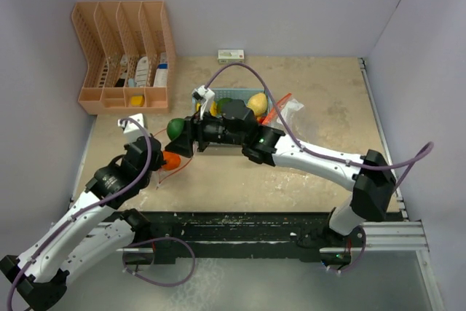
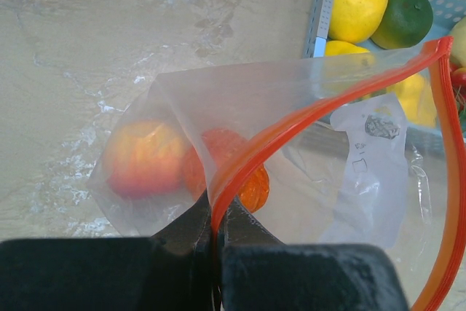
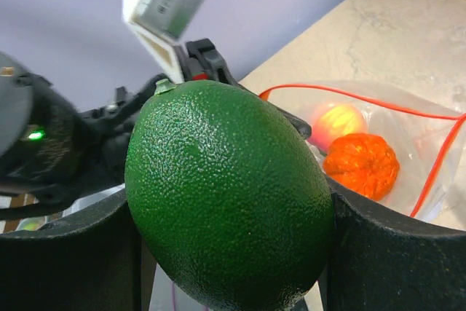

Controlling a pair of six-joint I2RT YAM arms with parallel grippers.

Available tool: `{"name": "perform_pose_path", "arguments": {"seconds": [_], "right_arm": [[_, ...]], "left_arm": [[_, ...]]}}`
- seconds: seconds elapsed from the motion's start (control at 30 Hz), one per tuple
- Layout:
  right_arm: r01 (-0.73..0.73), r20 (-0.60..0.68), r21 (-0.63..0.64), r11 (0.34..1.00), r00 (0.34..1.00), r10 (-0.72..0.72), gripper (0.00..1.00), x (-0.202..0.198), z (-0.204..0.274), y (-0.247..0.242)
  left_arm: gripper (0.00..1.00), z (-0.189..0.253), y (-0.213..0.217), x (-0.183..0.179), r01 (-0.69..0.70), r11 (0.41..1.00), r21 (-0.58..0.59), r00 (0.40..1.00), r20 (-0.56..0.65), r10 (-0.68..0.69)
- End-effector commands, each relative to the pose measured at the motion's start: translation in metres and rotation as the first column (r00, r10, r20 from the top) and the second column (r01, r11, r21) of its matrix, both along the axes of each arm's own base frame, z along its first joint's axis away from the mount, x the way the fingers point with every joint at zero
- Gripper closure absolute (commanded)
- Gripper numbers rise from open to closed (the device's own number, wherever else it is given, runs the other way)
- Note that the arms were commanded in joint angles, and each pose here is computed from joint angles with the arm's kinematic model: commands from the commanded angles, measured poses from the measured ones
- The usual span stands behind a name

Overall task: Place the food in the zip-top bag and seal the zipper
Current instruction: Place the fake fruit in the zipper food storage bag.

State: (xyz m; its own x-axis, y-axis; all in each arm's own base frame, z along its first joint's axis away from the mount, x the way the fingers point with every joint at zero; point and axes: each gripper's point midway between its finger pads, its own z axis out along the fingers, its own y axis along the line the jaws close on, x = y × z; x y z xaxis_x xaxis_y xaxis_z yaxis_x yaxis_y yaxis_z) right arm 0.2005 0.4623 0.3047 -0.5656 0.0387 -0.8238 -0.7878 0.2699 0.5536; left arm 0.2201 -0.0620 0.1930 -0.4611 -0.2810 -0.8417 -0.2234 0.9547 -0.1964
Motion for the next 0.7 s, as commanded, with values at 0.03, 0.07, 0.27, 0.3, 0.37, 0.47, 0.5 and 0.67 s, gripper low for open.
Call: {"name": "perform_pose_path", "arguments": {"seconds": [0.03,0.07,0.27,0.3,0.37,0.47,0.5,0.67], "right_arm": [[0.066,-0.035,0.01,0.998,0.997,-0.065,0.38,0.017,-0.004,0.017],[0.085,-0.047,-0.021,0.996,0.995,-0.086,0.37,0.021,-0.013,0.019],[0.148,-0.044,-0.123,0.981,0.987,-0.154,0.14,0.039,-0.032,0.022],[0.15,-0.039,-0.123,0.981,0.987,-0.156,0.05,0.039,-0.03,0.022],[0.159,-0.028,-0.124,0.979,0.986,-0.164,0.0,0.04,-0.025,0.018],[0.187,-0.01,-0.129,0.974,0.982,-0.19,0.01,0.041,-0.017,0.01],[0.192,-0.007,-0.13,0.973,0.981,-0.195,0.01,0.04,-0.013,0.007],[0.299,0.039,-0.145,0.943,0.954,-0.297,0.01,0.047,0.006,-0.025]], "left_arm": [[1.0,0.02,-0.001,0.006,-0.017,0.999,-0.043,0.998,0.062,0.02],[1.0,0.021,0.0,0.005,-0.019,0.999,-0.042,0.998,0.064,0.022],[1.0,0.028,0.004,0.002,-0.024,0.999,-0.045,0.997,0.077,0.028],[1.0,0.029,0.005,0.001,-0.026,0.999,-0.045,0.996,0.079,0.03],[1.0,0.029,0.006,0.001,-0.027,0.999,-0.043,0.996,0.08,0.03],[1.0,0.027,0.005,0.002,-0.027,0.999,-0.042,0.997,0.077,0.03],[1.0,0.027,0.005,0.002,-0.026,0.999,-0.042,0.997,0.076,0.029],[1.0,0.027,0.004,0.003,-0.025,0.999,-0.042,0.997,0.076,0.028]]}}
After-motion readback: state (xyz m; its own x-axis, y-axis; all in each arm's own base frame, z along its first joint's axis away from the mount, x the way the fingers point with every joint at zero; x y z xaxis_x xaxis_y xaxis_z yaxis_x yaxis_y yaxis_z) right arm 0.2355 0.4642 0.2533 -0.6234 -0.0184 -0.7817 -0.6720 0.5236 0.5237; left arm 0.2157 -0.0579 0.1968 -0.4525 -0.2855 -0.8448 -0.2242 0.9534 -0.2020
